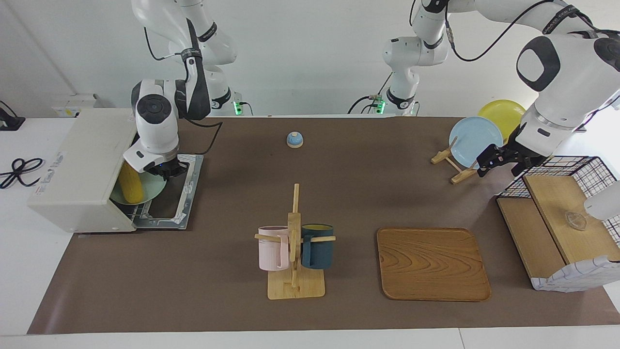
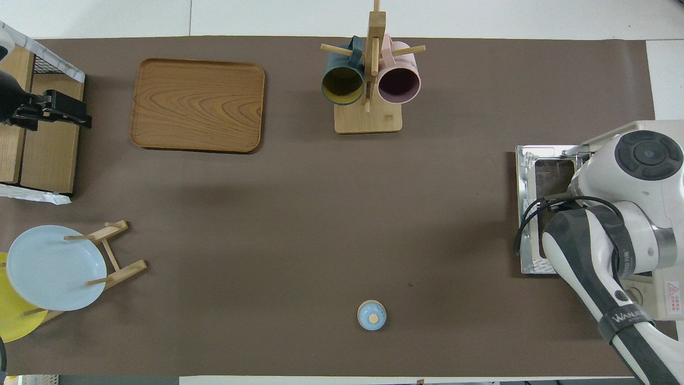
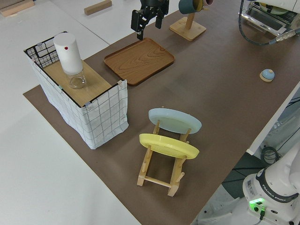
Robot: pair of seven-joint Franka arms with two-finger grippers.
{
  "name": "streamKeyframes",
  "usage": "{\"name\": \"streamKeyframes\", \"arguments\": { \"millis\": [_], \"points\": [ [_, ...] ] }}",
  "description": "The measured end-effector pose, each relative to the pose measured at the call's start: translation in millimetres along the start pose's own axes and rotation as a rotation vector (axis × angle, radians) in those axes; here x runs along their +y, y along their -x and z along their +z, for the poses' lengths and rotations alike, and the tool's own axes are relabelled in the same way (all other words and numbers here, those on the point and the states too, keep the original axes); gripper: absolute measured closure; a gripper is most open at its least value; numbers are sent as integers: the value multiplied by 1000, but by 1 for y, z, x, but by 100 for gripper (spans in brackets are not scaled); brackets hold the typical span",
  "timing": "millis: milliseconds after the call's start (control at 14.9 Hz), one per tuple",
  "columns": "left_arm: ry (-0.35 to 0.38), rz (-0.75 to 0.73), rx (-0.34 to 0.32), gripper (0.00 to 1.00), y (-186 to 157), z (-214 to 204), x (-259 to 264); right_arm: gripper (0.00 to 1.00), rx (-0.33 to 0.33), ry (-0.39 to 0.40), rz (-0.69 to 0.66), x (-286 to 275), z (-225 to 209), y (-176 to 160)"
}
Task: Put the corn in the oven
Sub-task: 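Release the plate inside the oven and pull the right gripper back, then push the oven door closed with the right gripper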
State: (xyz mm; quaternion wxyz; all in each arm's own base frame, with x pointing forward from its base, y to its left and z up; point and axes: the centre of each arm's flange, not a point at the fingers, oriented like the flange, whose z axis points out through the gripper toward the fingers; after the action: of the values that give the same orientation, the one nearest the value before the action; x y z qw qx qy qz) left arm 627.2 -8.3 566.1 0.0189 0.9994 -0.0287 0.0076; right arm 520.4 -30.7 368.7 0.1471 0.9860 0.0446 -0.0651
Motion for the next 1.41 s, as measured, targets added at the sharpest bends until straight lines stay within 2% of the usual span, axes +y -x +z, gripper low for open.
{"name": "streamKeyframes", "arguments": {
  "millis": [336, 403, 470, 538, 806, 1075, 1344, 1411],
  "points": [
    [1, -3, 22, 0, 8, 0, -1, 95, -5, -3, -26, 10, 3, 2],
    [1, -3, 28, 0, 13, 1, -1, 89, -6, -3, -28, 9, 4, 2],
    [2, -3, 28, 0, 19, 1, -1, 75, -6, -3, -29, 9, 4, 2],
    [4, -3, 28, 0, 25, -1, -1, 65, -5, -3, -30, 8, 3, 1],
    [9, -1, 38, 0, 52, -21, 1, 57, -9, -11, -56, -14, -10, -2],
    [14, 1, -4, 0, 71, -32, 2, 59, -3, -51, -13, -62, -27, -4],
    [16, 4, -34, 0, 76, -34, 4, 99, -7, -125, 15, -84, -8, 3],
    [16, 5, -37, 0, 76, -34, 4, 99, -7, -131, 16, -86, -1, 5]
  ]
}}
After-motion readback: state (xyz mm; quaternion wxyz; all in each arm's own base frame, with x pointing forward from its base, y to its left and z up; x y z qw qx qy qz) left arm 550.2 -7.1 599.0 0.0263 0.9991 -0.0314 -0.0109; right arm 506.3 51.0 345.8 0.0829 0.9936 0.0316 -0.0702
